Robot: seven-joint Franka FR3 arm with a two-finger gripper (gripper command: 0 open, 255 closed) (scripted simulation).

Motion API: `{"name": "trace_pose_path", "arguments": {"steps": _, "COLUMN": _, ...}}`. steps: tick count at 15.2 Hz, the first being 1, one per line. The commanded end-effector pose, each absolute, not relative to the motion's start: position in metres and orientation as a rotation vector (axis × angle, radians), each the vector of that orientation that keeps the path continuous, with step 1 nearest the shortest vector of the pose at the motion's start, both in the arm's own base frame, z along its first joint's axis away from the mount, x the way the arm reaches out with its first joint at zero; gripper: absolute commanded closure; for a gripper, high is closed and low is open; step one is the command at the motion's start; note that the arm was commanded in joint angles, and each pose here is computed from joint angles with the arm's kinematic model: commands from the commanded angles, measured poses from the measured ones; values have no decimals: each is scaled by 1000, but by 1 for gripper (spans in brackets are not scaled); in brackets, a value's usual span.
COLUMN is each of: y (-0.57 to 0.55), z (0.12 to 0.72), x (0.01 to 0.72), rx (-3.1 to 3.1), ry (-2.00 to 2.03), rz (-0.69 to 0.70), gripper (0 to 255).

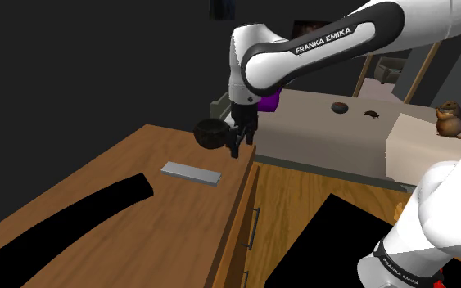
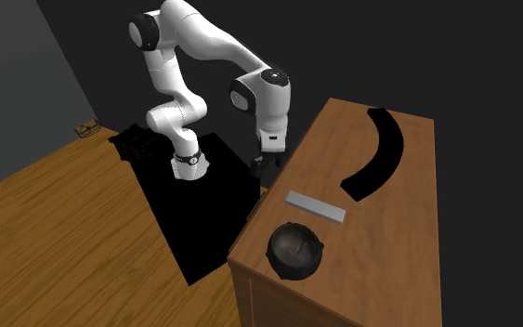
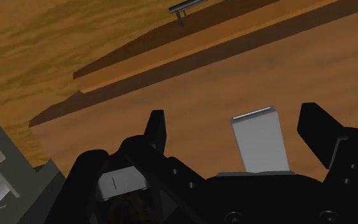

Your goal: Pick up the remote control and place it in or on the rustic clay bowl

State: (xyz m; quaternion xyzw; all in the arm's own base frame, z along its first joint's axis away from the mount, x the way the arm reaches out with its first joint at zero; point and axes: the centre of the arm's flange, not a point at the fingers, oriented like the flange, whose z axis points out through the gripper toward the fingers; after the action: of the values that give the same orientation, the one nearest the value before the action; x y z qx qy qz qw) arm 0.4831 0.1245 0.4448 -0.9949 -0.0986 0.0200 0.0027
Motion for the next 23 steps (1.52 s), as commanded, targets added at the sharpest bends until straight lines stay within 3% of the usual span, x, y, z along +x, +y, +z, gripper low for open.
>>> {"name": "trace_pose_path", "arguments": {"steps": 1, "y": 138, "z": 434, "x": 499, "rx": -3116, "ry": -330, "rz": 54, "gripper": 0}}
{"name": "trace_pose_path", "arguments": {"steps": 14, "y": 228, "z": 366, "x": 619, "rx": -3088, "ry": -461, "rz": 6, "gripper": 0}}
{"name": "trace_pose_path", "arguments": {"steps": 23, "y": 229, "z": 326, "x": 619, "rx": -3088, "ry": -461, "rz": 6, "gripper": 0}}
